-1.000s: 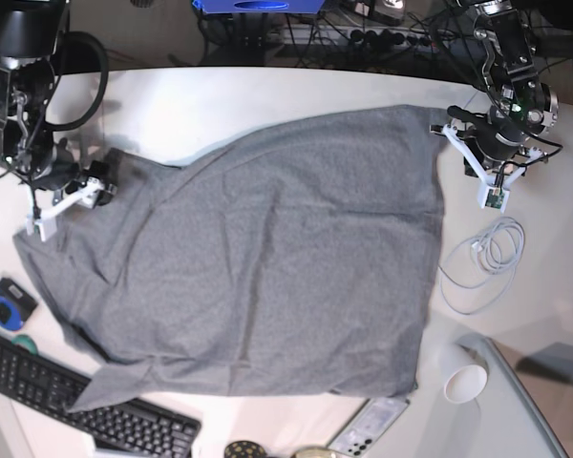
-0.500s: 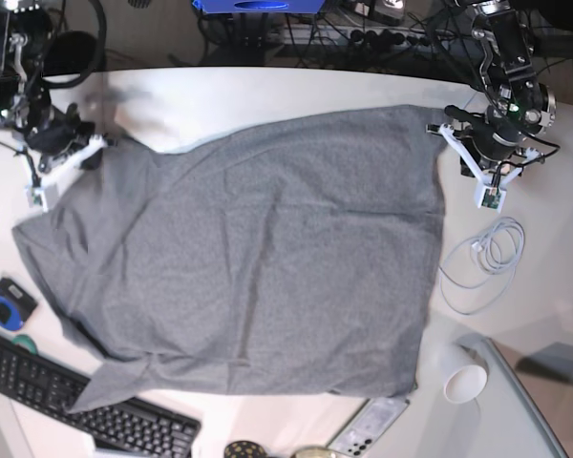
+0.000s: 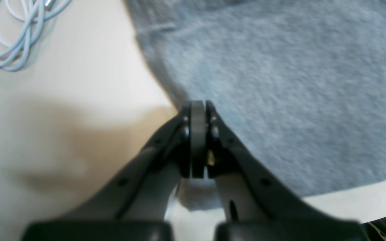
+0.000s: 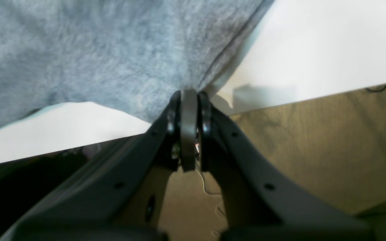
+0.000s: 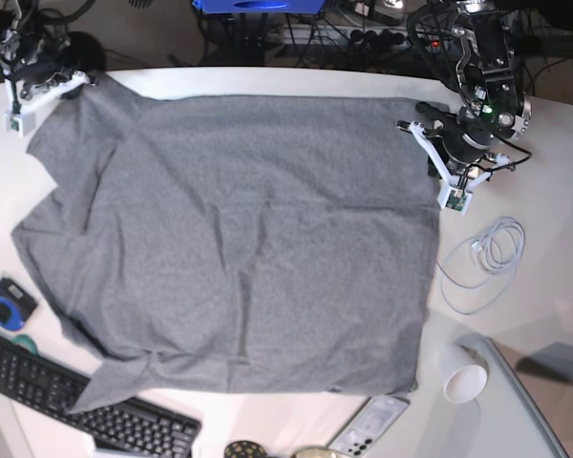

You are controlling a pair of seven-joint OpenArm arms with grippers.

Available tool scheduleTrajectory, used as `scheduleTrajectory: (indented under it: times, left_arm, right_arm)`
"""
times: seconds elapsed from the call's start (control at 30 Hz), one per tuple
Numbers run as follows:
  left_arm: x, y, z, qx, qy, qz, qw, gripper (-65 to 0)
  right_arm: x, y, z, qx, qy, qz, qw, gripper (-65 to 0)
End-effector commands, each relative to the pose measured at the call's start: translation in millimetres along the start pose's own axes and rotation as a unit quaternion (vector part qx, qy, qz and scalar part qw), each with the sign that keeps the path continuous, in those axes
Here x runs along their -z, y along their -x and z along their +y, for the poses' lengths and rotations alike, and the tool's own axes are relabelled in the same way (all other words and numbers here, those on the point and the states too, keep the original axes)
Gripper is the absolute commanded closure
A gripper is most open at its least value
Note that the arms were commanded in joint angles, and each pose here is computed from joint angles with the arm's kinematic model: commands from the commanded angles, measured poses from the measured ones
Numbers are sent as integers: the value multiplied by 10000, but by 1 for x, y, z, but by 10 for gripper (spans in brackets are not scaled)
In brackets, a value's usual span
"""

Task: Layout the t-shirt on the table in an organized manner, then fold the t-shirt properly
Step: 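Pull the held corners outward with both grippers to smooth the shirt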

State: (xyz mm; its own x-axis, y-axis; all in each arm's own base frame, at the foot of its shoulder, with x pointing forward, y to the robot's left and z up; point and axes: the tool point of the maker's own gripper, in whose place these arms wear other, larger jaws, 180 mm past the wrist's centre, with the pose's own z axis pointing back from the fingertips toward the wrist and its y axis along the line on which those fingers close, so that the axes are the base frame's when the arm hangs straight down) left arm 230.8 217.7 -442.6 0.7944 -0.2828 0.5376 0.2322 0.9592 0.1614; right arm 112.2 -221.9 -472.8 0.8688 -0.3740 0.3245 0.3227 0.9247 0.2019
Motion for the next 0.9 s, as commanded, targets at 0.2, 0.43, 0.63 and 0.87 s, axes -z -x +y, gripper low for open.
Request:
scheduleTrajectory:
  times: [0.2, 0.43, 0.63, 0.87]
  left_arm:
    - [-1, -8, 1, 4, -26, -136, 9999, 0]
    - [10, 14, -6, -126, 129, 160, 9997, 0]
    - [19, 10, -16, -260, 253, -208, 9991, 0]
    - [20, 11, -18, -292, 274, -270, 9988, 0]
  right_arm:
    - [0, 13, 17, 272, -198, 18, 9994, -29]
    - [-43, -32, -15, 592, 308, -970, 9930, -260]
    - [-38, -105, -18, 291, 247, -1545, 9873, -231]
    - [9, -114, -35, 529, 187, -930, 9941, -27]
